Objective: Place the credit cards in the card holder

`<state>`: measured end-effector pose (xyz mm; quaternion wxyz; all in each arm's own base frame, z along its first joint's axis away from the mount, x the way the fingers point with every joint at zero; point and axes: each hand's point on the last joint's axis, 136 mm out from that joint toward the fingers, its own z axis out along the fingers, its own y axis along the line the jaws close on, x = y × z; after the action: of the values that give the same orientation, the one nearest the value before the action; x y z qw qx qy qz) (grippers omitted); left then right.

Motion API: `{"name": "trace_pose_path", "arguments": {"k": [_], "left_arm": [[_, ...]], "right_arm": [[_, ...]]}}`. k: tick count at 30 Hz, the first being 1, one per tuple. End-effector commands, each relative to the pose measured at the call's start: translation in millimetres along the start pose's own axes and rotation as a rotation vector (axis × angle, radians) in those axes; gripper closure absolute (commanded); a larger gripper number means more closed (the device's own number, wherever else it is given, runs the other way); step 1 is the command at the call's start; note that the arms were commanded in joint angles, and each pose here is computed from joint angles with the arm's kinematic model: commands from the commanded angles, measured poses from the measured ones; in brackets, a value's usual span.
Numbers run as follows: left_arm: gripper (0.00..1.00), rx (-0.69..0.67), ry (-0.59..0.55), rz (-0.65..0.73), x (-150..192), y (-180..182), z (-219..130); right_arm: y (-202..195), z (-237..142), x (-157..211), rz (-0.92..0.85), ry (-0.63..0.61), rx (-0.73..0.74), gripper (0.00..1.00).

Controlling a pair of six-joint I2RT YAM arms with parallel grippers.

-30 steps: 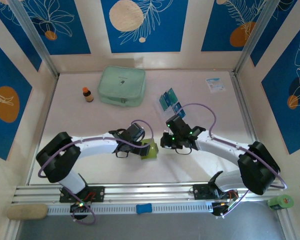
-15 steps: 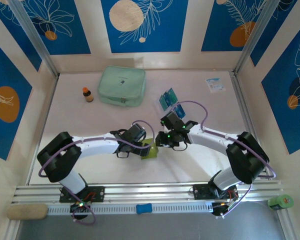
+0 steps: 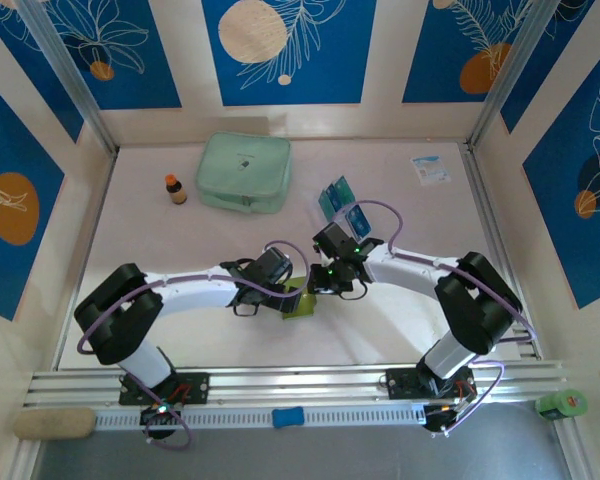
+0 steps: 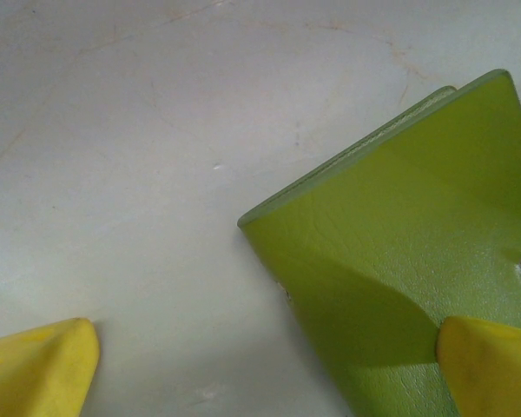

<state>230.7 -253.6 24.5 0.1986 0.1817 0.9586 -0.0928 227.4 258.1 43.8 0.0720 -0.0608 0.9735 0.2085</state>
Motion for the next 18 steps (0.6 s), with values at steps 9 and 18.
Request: {"name": "trace_pose_path", "arguments": {"k": [9,18], "left_arm": [[0.00,-0.107,0.107,0.052,33.7,23.4,14.2],[0.00,-0.108,0.110,0.055,34.9,23.8,15.0]], "right_arm": [[-4.2,-3.7,-5.9,0.004,-0.004,0.007,0.86],[-5.3,-7.3,-8.3,0.012,-0.015,0.004,0.86]]}}
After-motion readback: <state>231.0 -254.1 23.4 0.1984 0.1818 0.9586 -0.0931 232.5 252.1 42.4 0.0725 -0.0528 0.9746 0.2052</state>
